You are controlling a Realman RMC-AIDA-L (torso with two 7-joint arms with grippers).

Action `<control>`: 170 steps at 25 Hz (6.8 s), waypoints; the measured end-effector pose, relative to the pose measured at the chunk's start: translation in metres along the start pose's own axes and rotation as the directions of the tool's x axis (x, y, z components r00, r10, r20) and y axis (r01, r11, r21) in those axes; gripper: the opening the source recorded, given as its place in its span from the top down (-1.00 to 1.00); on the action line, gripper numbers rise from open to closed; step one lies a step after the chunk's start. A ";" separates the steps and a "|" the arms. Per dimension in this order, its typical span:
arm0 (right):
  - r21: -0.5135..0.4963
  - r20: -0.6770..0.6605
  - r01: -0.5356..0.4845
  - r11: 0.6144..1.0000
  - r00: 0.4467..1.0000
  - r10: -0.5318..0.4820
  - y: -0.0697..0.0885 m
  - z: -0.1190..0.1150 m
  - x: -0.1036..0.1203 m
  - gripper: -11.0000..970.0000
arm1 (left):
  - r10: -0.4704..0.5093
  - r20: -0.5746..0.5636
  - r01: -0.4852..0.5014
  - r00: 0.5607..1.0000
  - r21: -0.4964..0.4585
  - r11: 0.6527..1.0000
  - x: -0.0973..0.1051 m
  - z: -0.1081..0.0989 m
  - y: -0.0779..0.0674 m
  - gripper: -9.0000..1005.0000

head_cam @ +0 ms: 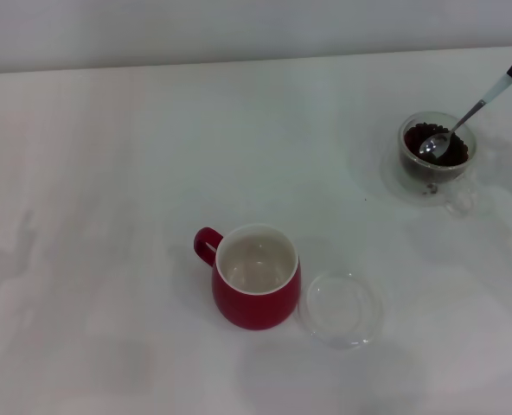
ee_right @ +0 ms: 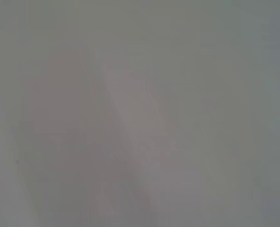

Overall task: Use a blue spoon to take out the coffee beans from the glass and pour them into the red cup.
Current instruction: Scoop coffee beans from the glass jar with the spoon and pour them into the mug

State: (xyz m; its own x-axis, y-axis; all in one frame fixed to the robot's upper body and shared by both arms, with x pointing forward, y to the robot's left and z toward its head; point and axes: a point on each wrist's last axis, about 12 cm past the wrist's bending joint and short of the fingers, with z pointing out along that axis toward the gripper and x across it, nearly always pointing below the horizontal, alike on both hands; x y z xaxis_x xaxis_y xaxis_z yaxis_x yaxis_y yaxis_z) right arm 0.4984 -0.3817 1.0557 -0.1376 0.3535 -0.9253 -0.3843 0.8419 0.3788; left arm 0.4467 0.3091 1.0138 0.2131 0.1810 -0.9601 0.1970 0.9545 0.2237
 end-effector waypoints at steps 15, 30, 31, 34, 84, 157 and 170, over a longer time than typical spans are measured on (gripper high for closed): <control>0.063 -0.022 -0.076 0.995 0.997 0.077 -0.007 0.000 0.004 0.69 | 0.000 -0.004 0.000 1.000 0.004 1.000 0.000 0.003 0.000 -0.17; 0.142 -0.015 -0.230 0.963 0.972 0.234 -0.016 -0.002 0.005 0.69 | 0.003 -0.001 -0.003 1.000 0.009 1.000 0.000 0.006 0.000 -0.17; 0.142 -0.014 -0.240 0.960 0.970 0.245 -0.016 -0.002 0.005 0.69 | 0.003 -0.003 -0.003 1.000 0.010 1.000 0.000 0.007 0.000 -0.17; 0.144 -0.007 -0.274 0.951 0.961 0.278 -0.017 -0.002 0.004 0.69 | 0.004 -0.007 -0.004 1.000 0.012 1.000 0.001 0.009 0.000 -0.17; 0.250 0.063 -0.464 0.850 0.884 0.463 -0.036 -0.011 -0.001 0.69 | 0.005 -0.027 -0.005 1.000 0.010 1.000 0.003 0.015 0.001 -0.17; -0.017 -0.064 -0.667 0.745 0.744 0.665 0.009 -0.006 0.010 0.68 | 0.003 -0.047 -0.002 0.999 0.011 1.000 0.005 0.012 -0.001 -0.17; -0.071 -0.167 -0.684 0.726 0.725 0.668 0.030 0.008 0.024 0.68 | -0.002 -0.050 0.003 0.999 0.021 1.000 0.006 0.011 -0.003 -0.17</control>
State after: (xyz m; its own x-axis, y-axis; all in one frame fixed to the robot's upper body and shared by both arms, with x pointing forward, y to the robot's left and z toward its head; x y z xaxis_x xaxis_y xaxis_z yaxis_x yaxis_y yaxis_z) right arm 0.4906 -0.3452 1.0449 -0.5089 0.7505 -0.4217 -0.2499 0.3399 0.9066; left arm 0.4581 0.3041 1.0097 0.1644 0.1913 -0.9677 0.2176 0.9498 0.2247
